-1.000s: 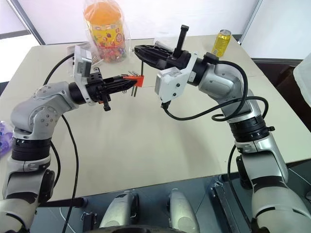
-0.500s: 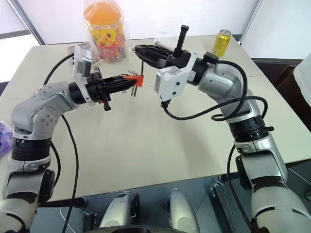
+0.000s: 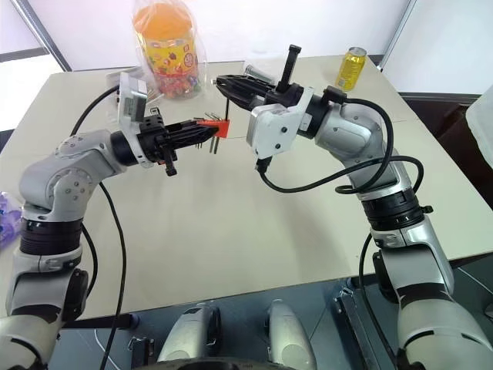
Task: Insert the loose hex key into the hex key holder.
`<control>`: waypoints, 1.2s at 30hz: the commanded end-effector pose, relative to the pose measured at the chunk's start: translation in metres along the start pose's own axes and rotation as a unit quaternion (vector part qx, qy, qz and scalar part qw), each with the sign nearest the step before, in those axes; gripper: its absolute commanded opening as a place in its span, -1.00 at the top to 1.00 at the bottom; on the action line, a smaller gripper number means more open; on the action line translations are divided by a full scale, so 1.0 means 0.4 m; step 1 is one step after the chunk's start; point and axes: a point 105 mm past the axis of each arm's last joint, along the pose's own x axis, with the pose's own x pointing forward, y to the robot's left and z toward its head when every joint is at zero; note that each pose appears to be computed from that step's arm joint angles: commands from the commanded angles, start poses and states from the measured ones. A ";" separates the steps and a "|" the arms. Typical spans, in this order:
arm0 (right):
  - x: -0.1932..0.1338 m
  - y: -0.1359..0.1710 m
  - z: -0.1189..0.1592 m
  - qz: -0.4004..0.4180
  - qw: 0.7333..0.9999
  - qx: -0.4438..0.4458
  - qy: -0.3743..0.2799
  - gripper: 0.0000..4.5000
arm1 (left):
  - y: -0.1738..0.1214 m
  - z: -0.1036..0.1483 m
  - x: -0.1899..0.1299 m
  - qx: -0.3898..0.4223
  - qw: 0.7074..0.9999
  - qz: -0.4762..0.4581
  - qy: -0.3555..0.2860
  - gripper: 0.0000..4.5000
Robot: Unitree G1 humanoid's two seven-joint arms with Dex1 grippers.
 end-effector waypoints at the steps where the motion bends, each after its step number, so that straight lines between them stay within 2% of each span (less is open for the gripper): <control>1: 0.002 -0.010 0.030 -0.005 1.000 0.001 -0.021 0.66 | -0.017 0.066 0.002 0.037 0.999 -0.012 -0.036 1.00; 3: 0.001 -0.005 0.030 -0.001 1.000 0.003 -0.021 0.34 | -0.017 0.066 0.002 0.037 0.999 -0.011 -0.037 1.00; 7: 0.000 0.007 0.029 0.008 1.000 0.011 -0.018 -0.64 | -0.016 0.067 0.003 0.036 0.999 -0.010 -0.039 1.00; 9: -0.004 0.011 0.026 0.012 1.000 0.015 -0.012 -0.96 | -0.015 0.063 0.003 0.034 0.999 -0.008 -0.040 1.00; 14: -0.043 0.015 0.004 0.004 0.997 0.071 0.030 -0.96 | -0.010 0.047 0.004 0.021 0.999 0.003 -0.040 1.00; 18: -0.158 0.029 -0.067 -0.032 0.971 0.185 0.149 -0.96 | -0.014 -0.012 0.024 -0.016 0.999 0.015 -0.031 1.00; 21: -0.236 0.042 -0.094 -0.045 0.945 0.237 0.220 -0.96 | -0.018 -0.058 0.045 -0.051 0.998 0.027 -0.032 1.00; 24: -0.283 0.054 -0.096 -0.039 0.933 0.243 0.262 -0.96 | -0.011 -0.103 0.072 -0.096 0.994 0.048 -0.036 1.00; 29: -0.350 0.063 -0.094 -0.045 0.915 0.236 0.324 -0.96 | -0.009 -0.215 0.151 -0.209 0.973 0.090 -0.032 1.00; 36: -0.373 0.081 -0.069 -0.040 0.909 0.224 0.350 -0.96 | -0.004 -0.327 0.210 -0.308 0.943 0.124 0.010 1.00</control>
